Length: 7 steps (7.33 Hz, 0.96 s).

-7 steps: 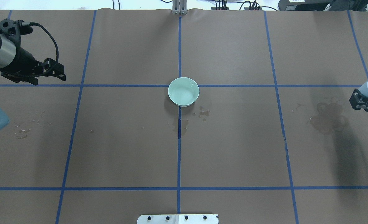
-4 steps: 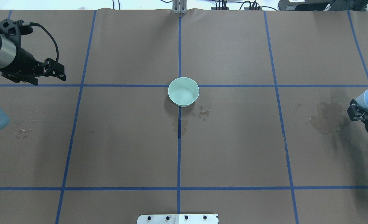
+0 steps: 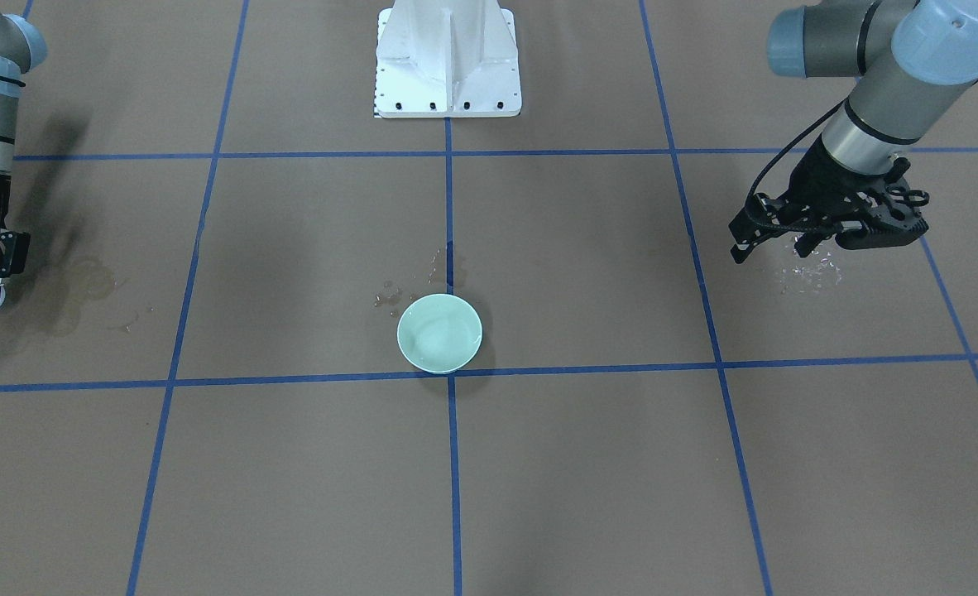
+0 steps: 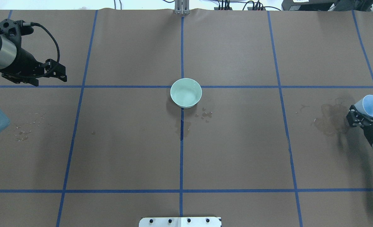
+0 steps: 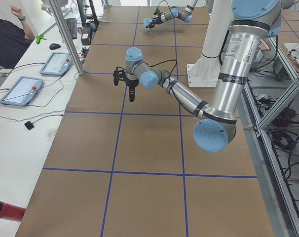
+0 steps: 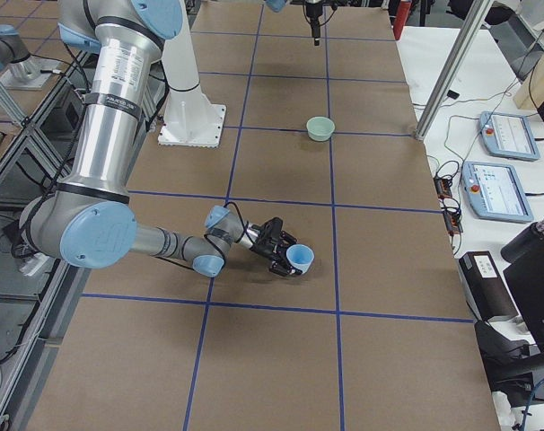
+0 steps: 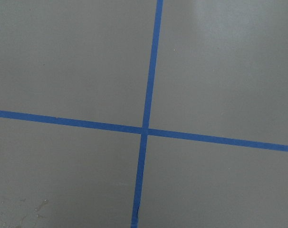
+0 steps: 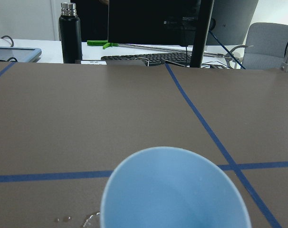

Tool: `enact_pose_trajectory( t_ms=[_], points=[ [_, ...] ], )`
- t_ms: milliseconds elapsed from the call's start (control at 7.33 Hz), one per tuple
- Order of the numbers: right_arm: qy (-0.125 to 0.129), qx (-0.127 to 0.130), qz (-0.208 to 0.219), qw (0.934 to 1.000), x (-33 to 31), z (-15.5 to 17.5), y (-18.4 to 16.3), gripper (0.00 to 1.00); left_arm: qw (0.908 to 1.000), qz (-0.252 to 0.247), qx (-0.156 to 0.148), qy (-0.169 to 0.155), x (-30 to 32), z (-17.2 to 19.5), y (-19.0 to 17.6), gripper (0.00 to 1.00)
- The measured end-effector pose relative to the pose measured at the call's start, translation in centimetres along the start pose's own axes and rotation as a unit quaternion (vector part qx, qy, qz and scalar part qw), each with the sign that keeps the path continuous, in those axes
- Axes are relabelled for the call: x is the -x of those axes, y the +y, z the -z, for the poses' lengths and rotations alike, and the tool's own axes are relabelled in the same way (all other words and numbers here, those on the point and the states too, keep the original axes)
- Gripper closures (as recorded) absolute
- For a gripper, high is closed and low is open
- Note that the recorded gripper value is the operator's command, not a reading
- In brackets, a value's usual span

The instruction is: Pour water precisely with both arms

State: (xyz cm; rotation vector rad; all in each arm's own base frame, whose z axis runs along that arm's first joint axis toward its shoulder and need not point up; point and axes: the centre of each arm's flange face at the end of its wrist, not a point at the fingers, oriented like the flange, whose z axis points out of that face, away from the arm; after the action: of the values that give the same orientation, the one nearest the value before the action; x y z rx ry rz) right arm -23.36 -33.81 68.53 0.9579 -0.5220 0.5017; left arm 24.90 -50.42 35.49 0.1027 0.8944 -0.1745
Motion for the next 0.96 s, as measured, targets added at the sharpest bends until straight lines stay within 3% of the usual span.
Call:
enact_pose_trajectory(
  t_ms=[136,409,682,819,955],
  points=[
    [-0.004,0.0,-0.001,1.0,0.1,0.0,0.1,0.87,1.0,0.0,0.0,0.0,0.0,0.0,0.0,0.0],
    [-0.006,0.002,0.0,1.0,0.0,0.0,0.4,0.86,1.0,0.0,0.0,0.0,0.0,0.1,0.0,0.0],
    [-0.005,0.005,0.008,0.9999,-0.3,0.0,0.9,0.76,1.0,0.0,0.0,0.0,0.0,0.0,0.0,0.0],
    [-0.003,0.007,0.014,0.9999,-0.5,-0.1,1.3,0.57,1.0,0.0,0.0,0.0,0.1,0.0,0.0,0.0],
    [-0.001,0.008,0.019,0.9998,-0.8,-0.2,1.6,0.13,1.0,0.001,0.0,-0.001,0.1,-0.1,0.0,0.0]
  ],
)
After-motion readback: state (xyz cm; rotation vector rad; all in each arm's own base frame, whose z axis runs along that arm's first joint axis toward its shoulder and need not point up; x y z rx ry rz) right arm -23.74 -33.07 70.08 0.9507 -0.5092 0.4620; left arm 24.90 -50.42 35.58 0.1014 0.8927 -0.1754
